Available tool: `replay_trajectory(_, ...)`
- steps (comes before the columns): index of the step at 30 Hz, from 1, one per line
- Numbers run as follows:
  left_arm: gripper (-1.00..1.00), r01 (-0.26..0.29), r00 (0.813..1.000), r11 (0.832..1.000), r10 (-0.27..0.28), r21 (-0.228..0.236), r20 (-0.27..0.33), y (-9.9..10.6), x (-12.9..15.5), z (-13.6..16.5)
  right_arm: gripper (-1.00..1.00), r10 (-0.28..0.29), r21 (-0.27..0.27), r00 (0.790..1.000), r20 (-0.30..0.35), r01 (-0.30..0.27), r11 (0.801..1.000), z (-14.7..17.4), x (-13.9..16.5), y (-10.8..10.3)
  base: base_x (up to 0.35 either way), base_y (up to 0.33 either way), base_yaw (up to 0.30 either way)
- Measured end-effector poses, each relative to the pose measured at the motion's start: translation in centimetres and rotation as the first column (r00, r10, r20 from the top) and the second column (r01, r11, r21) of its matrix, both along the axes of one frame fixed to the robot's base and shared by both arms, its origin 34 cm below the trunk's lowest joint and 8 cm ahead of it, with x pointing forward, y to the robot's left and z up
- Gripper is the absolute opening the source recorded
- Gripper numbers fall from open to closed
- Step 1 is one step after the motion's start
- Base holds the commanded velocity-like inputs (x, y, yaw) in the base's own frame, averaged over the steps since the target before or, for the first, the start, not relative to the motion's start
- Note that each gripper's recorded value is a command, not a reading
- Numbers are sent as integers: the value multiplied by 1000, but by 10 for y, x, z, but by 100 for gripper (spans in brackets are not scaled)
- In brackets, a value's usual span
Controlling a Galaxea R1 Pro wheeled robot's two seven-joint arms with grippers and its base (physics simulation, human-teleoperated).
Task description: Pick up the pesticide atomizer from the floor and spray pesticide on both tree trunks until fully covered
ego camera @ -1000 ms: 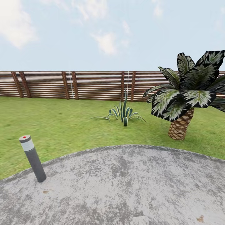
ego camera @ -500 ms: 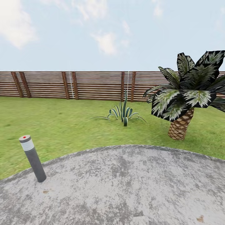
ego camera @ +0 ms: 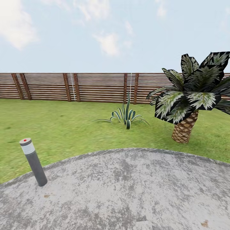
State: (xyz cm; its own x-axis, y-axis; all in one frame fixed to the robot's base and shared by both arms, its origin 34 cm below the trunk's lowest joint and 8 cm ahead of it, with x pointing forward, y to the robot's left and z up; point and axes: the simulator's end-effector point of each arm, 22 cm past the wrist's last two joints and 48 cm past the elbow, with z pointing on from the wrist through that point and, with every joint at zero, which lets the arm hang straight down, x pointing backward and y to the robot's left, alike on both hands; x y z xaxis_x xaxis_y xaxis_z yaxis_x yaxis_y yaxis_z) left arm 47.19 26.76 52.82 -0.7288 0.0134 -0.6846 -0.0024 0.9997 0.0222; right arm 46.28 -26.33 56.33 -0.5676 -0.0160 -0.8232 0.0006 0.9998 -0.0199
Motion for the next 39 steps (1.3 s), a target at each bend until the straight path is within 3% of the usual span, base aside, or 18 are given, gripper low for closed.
replay_trajectory(9,100,-5,1000,999,5,38,-2,30,-2,1,100,6,-8,1000,-1,-6,1000,0,0,-5,0,0,-60)
replay_trajectory(17,100,-9,1000,999,9,33,-1,29,-1,1,100,-1,-32,1000,-2,0,999,0,0,-21,0,0,-263)
replay_trajectory(39,100,-9,1000,999,9,31,-2,28,-3,-33,100,0,-32,1000,-3,0,1000,-34,-3,-21,0,0,-266)
